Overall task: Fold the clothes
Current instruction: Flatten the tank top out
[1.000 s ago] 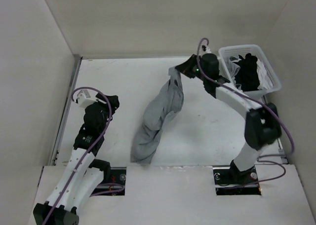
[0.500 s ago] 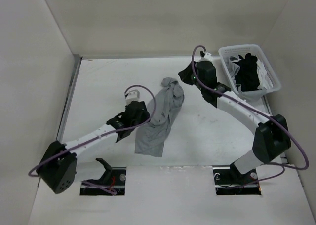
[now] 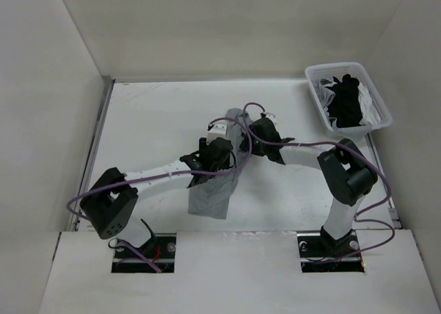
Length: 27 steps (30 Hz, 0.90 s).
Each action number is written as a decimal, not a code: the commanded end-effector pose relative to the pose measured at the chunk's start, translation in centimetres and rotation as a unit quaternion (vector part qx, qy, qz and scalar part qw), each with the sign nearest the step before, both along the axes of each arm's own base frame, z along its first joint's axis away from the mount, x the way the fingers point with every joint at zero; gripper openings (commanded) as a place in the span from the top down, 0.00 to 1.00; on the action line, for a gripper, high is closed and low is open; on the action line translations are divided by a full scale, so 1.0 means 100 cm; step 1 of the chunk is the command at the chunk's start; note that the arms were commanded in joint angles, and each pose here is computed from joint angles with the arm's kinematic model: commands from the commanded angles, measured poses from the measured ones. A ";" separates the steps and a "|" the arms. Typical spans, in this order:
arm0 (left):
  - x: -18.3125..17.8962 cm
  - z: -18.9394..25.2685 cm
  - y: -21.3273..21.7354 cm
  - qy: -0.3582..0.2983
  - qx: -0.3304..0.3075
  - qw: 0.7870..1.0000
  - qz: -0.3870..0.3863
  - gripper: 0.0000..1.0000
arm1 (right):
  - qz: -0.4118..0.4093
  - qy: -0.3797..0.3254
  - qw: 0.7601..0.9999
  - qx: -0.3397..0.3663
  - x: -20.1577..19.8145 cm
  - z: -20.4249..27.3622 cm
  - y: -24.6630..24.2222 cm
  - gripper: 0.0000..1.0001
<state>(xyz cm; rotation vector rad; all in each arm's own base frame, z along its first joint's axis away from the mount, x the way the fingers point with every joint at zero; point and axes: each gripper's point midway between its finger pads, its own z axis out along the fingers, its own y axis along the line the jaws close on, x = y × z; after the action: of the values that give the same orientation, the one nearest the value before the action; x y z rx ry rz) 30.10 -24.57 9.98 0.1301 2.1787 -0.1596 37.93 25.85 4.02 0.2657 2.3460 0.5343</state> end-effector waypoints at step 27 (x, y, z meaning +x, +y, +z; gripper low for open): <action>0.015 0.025 0.005 0.018 -0.085 0.996 0.029 1.00 | -0.053 -0.093 0.994 0.015 0.022 0.075 -0.012 0.99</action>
<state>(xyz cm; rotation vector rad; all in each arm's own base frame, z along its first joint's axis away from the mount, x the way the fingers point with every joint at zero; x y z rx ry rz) 30.38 -24.30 7.09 0.0895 2.3146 -0.2029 38.14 24.38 3.93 0.3382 2.3311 0.4516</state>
